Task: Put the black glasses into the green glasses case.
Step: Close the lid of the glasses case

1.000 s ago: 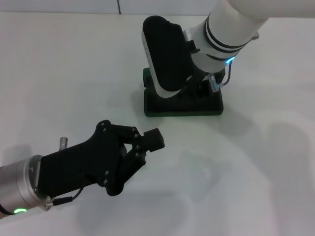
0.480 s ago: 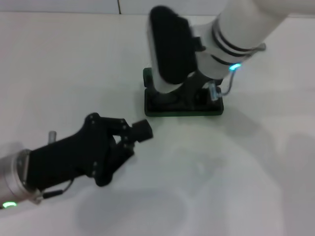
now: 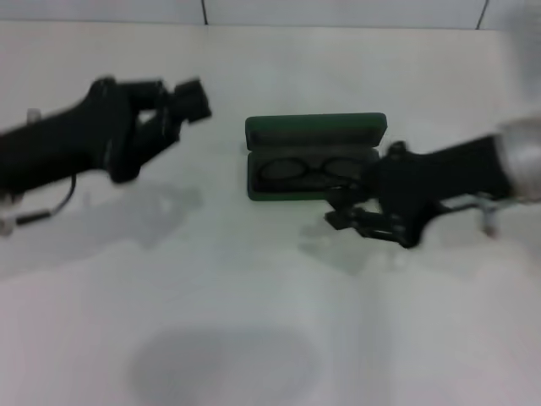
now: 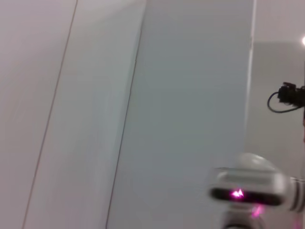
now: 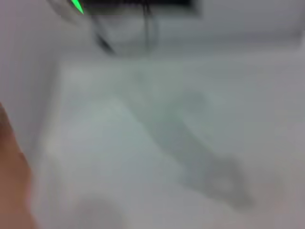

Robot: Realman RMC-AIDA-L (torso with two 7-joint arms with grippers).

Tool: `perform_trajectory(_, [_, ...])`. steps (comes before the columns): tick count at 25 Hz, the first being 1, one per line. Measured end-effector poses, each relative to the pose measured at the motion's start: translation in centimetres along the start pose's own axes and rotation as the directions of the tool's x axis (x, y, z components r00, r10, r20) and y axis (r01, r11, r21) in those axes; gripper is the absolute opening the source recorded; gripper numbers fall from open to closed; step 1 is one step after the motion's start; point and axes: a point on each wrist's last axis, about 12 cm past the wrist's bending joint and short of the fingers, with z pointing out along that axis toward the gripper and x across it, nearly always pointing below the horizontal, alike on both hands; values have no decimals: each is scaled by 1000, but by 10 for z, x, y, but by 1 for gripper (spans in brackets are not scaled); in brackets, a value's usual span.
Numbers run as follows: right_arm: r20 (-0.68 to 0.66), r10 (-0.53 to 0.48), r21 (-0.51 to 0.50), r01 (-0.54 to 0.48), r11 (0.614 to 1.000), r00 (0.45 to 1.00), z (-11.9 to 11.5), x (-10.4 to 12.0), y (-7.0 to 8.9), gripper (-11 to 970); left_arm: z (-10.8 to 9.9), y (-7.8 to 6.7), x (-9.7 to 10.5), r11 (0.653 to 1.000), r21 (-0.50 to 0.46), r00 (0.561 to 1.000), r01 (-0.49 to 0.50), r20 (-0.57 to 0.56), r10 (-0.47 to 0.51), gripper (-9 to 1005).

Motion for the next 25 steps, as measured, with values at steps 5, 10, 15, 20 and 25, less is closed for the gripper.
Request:
perform_trajectory(5, [255,106,-65,-92,994,961,-34,48,26,173,29,32,-25,1000,-7,991,-24,-134,23,143])
perform_trajectory(10, [378,185,-72,-171,983,907,-33,87,44,176,74,60,-28,998,-7,942,-55,-333,50,175])
perform_trajectory(15, [420,253,-53,-254,966,872,-34,112,52,180,127,83,-10,989,-73,839,-131,-539,71,207])
perform_trajectory(20, [437,286,-48,-296,954,852,-30,121,52,183,153,87,1,975,-115,809,-189,-581,88,202])
perform_trajectory(25, [437,285,-43,-297,954,853,-26,121,47,187,158,90,13,967,-154,788,-204,-612,68,191])
